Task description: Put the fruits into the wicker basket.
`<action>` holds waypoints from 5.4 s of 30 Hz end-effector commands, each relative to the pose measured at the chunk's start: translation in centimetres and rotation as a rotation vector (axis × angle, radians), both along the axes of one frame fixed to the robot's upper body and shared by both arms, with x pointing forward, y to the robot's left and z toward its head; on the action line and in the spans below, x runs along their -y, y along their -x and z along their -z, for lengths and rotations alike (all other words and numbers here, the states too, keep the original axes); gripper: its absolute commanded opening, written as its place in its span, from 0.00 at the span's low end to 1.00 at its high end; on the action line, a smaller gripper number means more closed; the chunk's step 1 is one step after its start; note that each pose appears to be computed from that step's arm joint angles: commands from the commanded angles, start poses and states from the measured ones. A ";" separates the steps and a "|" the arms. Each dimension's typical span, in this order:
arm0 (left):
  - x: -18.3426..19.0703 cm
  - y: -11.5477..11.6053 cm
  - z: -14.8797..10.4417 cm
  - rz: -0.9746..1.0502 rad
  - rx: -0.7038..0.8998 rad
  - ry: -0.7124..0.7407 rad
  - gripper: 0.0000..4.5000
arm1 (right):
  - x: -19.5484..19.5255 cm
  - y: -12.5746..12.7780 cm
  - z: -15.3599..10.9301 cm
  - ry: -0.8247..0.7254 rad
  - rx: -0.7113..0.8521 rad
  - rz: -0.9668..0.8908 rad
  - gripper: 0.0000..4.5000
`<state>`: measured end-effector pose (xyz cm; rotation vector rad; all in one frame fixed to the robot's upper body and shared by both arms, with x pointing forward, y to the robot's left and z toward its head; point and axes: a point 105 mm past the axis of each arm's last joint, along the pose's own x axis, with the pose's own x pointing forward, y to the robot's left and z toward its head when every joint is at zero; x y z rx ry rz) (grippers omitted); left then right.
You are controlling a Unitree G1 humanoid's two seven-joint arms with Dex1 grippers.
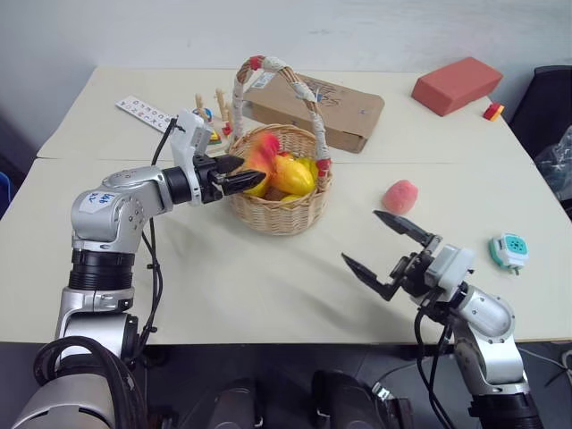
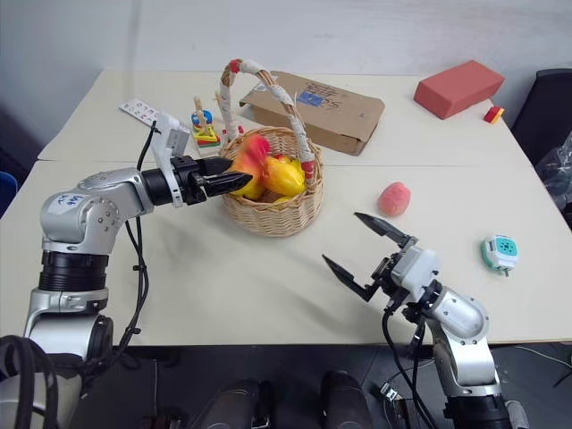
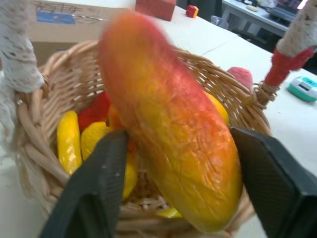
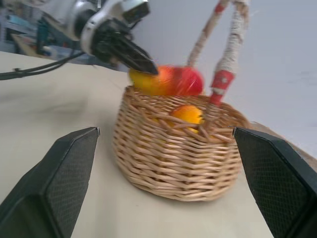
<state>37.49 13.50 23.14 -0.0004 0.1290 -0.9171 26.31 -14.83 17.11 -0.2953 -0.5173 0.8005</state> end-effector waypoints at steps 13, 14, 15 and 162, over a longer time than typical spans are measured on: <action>-13.5 8.9 2.2 0.065 0.253 -0.362 1.00 | 13.7 8.2 6.0 -0.018 -0.323 0.517 1.00; -14.1 9.4 2.6 0.065 0.238 -0.385 1.00 | 14.2 8.5 6.6 -0.019 -0.339 0.541 1.00; -14.3 9.7 2.7 0.062 0.239 -0.385 1.00 | 14.5 8.6 6.9 -0.019 -0.342 0.561 1.00; -4.6 7.7 0.5 0.235 0.373 0.033 1.00 | 15.9 -9.4 -7.8 -0.181 -0.191 0.397 0.48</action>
